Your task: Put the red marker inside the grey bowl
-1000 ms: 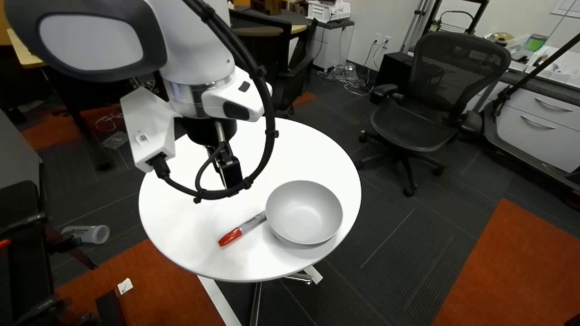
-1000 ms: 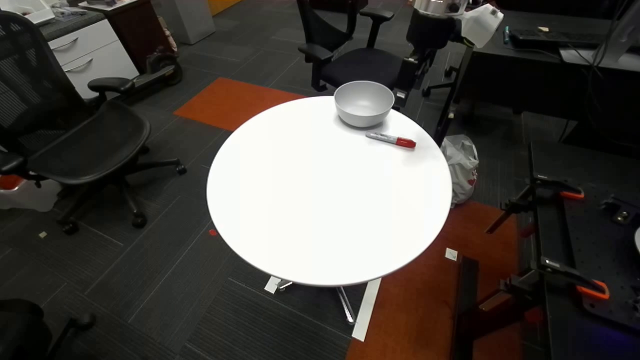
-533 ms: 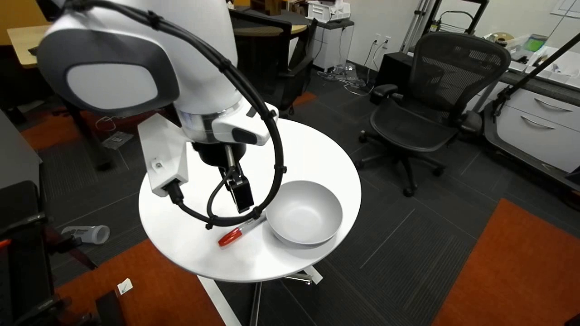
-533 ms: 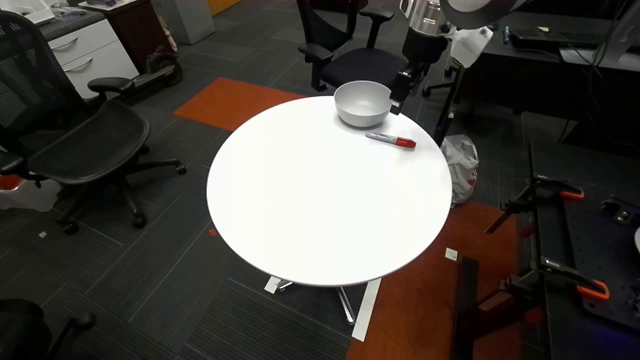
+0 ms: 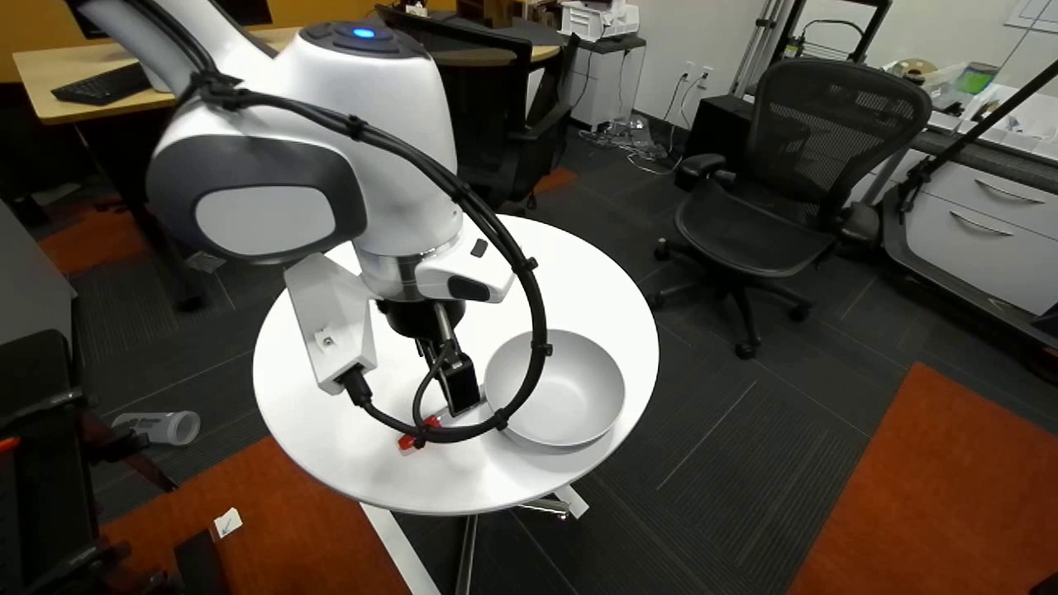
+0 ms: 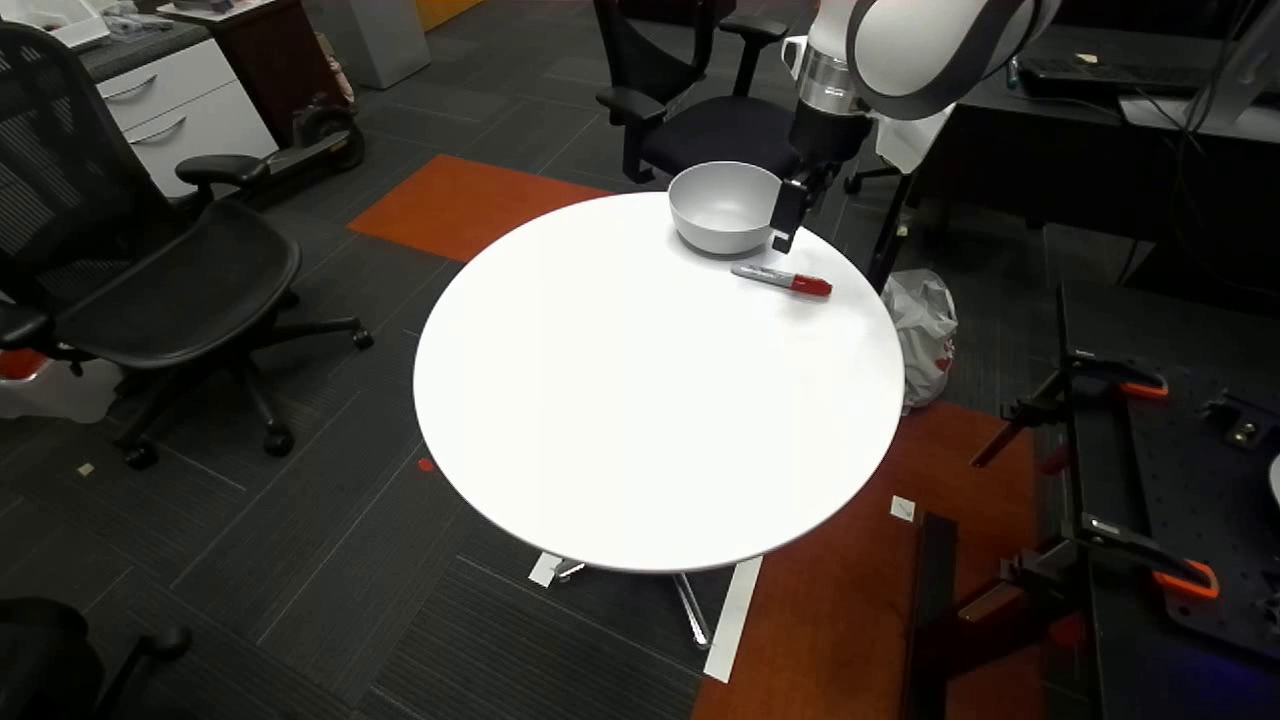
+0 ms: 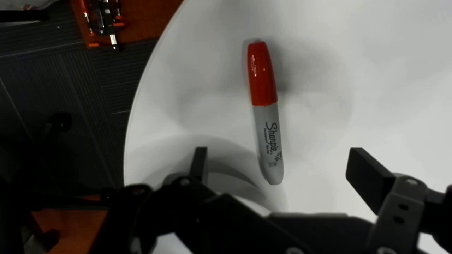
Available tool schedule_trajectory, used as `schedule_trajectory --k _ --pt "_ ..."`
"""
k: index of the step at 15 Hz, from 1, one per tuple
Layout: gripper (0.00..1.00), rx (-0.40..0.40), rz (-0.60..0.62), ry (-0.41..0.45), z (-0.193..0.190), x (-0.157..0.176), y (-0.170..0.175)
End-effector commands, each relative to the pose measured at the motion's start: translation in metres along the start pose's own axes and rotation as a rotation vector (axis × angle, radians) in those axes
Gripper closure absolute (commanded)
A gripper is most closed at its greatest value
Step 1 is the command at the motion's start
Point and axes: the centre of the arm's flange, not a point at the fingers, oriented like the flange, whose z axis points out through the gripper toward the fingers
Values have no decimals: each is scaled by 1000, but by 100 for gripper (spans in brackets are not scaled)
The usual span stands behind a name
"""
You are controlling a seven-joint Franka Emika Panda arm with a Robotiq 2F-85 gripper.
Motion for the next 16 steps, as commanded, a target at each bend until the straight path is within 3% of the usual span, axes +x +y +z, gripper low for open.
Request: schedule_trajectory --k 1,16 --pt "0 -7 16 -4 11 17 5" --pt "0 35 39 -154 55 33 10"
